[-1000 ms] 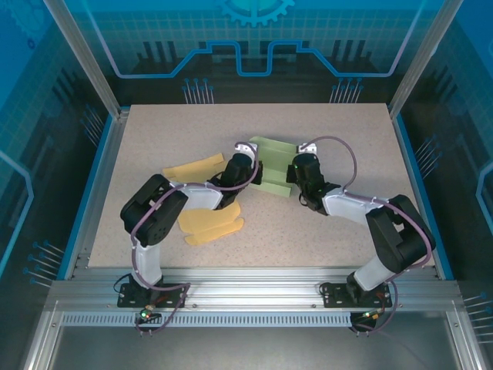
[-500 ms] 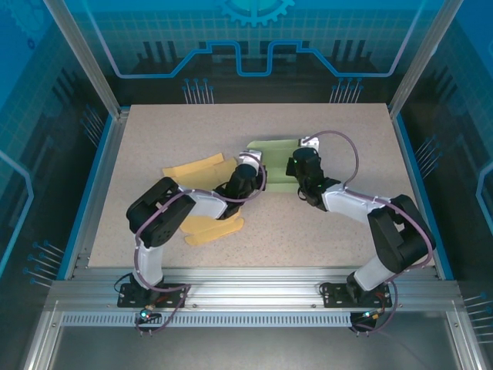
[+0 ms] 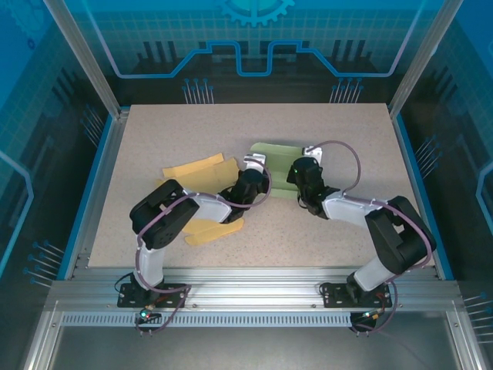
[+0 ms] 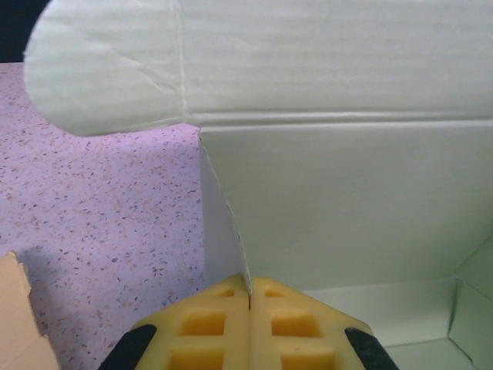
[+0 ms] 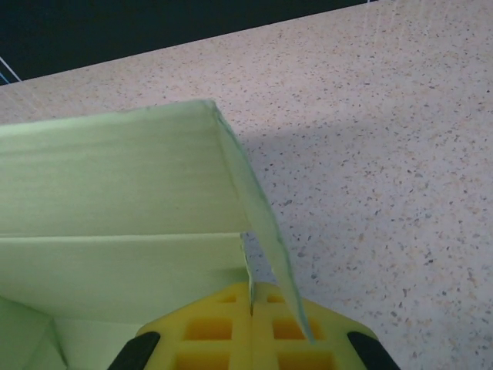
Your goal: Fold the paper box
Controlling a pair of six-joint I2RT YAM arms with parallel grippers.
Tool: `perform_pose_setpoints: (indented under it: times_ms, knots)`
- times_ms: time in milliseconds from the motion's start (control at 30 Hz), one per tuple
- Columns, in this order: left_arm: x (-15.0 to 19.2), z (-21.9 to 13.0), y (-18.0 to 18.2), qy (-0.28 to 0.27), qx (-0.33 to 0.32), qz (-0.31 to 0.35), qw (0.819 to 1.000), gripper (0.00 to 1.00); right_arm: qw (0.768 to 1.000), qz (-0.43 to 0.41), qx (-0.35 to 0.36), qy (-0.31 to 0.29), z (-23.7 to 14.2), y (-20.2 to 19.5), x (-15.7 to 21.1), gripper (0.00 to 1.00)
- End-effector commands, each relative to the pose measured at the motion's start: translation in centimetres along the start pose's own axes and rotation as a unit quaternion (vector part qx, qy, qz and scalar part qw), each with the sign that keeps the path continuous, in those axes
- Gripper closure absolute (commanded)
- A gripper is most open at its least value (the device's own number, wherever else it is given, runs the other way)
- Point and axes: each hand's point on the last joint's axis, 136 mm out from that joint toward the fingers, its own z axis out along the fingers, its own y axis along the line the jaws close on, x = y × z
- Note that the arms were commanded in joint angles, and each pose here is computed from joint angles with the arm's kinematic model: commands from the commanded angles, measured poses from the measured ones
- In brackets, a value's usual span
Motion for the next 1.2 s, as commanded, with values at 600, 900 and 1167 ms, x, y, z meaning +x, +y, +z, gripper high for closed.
perform_pose_setpoints:
  times_ms: [600,900,1167]
  knots:
    - [7.1,-2.4,-1.4,0.085,0.024,-0.044,0.995,1.0,0.997,0.037,-0.043,0.044,-5.2,1.6,6.7,0.96]
    - [7.3,-3.0,-1.7,0.095,0.036,-0.06,0.993,1.0,0.997,0.053,-0.054,0.011,-5.8,2.1,3.3,0.91]
    - [5.0,-4.5,-3.4,0.091,0.093,-0.088,0.988,0.79,0.997,0.005,-0.071,-0.003,-4.6,0.9,1.2,0.92]
